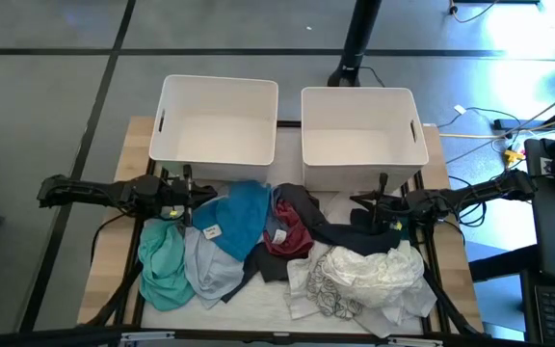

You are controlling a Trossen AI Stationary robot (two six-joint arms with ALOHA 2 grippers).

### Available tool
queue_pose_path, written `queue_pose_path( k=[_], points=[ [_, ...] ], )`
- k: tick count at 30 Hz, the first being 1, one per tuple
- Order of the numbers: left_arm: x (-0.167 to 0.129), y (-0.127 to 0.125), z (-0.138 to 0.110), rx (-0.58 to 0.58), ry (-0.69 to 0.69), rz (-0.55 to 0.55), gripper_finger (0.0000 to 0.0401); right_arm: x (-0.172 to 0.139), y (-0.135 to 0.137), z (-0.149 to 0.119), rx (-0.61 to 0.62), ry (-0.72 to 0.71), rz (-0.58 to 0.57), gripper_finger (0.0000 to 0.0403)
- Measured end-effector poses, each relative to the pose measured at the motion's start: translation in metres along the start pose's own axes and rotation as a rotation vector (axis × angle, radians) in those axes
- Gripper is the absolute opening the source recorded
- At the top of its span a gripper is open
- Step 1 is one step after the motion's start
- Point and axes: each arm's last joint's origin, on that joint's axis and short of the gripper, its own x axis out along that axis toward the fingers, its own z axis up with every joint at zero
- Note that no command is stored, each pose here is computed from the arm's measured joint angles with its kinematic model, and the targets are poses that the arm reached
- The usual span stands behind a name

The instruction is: Sort clothes

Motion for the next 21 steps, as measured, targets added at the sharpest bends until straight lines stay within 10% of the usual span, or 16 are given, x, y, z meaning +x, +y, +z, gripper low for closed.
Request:
queue_pose_path(
  k=[13,21],
  points=[
    [0.0,0.0,0.002,-0.112,-0.02,0.003,0.0001,0.0,0.0,0.0,-0.005,0.0,0.0,0.0008],
    [-0.001,0.001,0.013,-0.282,-0.137,-0.006,0.0001,0.0,0.0,0.0,-0.279,0.001,-0.003,0.0008]
  ],
)
